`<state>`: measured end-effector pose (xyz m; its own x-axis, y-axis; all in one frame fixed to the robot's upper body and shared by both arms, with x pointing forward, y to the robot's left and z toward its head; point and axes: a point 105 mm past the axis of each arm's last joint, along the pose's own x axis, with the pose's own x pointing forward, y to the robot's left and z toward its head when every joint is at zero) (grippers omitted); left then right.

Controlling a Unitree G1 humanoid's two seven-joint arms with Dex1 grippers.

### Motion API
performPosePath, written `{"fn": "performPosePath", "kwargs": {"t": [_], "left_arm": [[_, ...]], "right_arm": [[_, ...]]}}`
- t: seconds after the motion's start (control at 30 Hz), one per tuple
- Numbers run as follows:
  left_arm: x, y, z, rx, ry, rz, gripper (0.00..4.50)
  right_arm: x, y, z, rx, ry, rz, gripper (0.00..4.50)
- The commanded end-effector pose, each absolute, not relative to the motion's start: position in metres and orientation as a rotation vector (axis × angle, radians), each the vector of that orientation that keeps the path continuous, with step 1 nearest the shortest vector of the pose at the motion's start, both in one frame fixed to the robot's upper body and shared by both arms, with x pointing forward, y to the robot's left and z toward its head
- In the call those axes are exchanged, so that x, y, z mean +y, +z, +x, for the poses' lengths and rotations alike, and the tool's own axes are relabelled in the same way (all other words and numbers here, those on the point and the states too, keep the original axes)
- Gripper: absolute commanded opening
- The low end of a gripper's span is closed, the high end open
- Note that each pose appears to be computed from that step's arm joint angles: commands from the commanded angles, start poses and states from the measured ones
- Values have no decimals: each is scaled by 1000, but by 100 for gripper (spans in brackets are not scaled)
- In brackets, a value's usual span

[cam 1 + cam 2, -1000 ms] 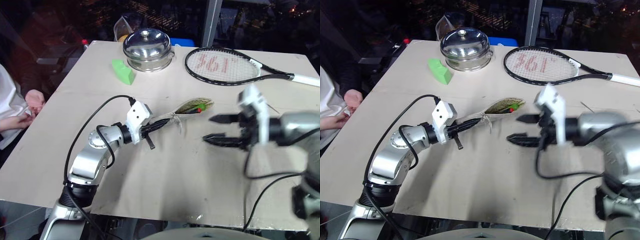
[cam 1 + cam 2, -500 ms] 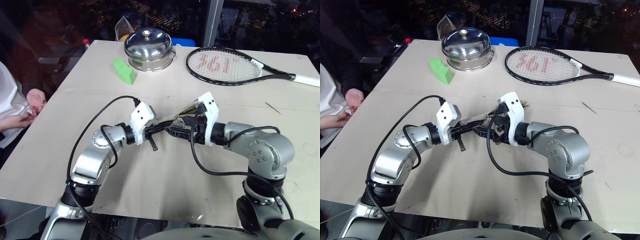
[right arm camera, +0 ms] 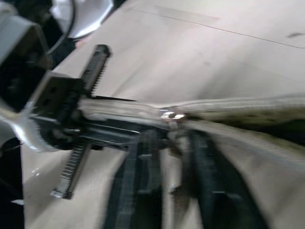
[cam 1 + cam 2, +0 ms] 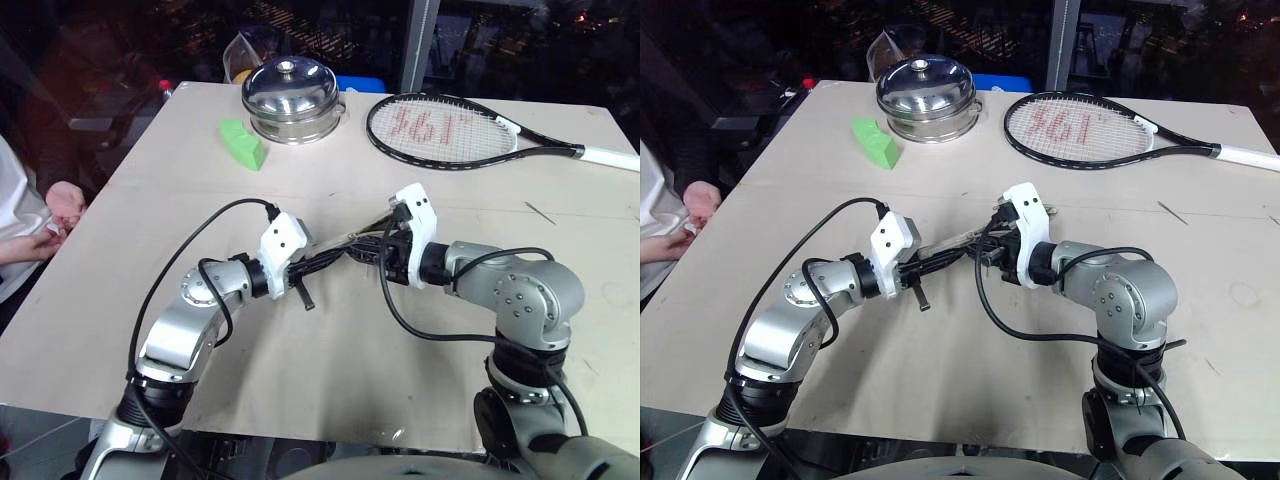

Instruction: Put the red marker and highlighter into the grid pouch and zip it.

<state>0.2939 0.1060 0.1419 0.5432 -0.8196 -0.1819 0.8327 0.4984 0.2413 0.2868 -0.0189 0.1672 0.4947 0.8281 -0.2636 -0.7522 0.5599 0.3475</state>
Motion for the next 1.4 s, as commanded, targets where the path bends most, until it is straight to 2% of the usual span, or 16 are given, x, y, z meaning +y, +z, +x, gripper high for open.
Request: {"fn": "performPosePath", "kwargs": {"t": [0.03, 0.17, 0.3, 0.4, 0.5, 0.7, 0.73, 0.77, 0.87, 0.93, 0.97, 1.0, 1.03, 1.07, 1.27, 1.4], "left_arm": [[102, 151, 290, 2, -1017, 338, 0], [108, 151, 290, 3, -999, 348, 0], [119, 147, 294, -1, -957, 409, 0], [121, 139, 294, -24, -959, 508, 0], [118, 134, 296, -53, -948, 545, 0], [114, 124, 309, -106, -993, 704, 0], [114, 123, 310, -113, -1013, 727, 63], [116, 125, 311, -128, -1037, 741, 63], [128, 129, 309, -100, -1073, 650, 187], [139, 132, 297, -25, -1112, 453, 276], [146, 134, 289, 22, -1119, 338, 336], [153, 135, 279, 64, -1122, 249, 357], [160, 134, 271, 100, -1109, 196, 419], [165, 134, 262, 134, -1098, 157, 447], [196, 131, 218, 245, -969, 110, 447], [205, 132, 210, 253, -906, 122, 447]], "right_arm": [[-30, 177, 291, 395, 925, 198, 9], [-63, 174, 300, 407, 790, 161, 9], [-143, 170, 323, 430, 461, 50, 9], [-169, 171, 323, 441, 378, -13, 9], [-170, 168, 319, 447, 396, -88, 9], [-134, 162, 296, 307, 645, -205, 9], [-136, 157, 293, 312, 655, -233, 62], [-138, 151, 288, 320, 675, -253, 62], [-143, 142, 269, 293, 758, -288, 190], [-150, 140, 254, 259, 807, -286, 276], [-155, 140, 246, 243, 832, -271, 335], [-159, 142, 236, 215, 865, -263, 358], [-164, 145, 228, 179, 885, -265, 427], [-171, 147, 221, 156, 888, -269, 449], [-223, 154, 188, 136, 824, -419, 449], [-240, 153, 177, 155, 776, -458, 449]]}}
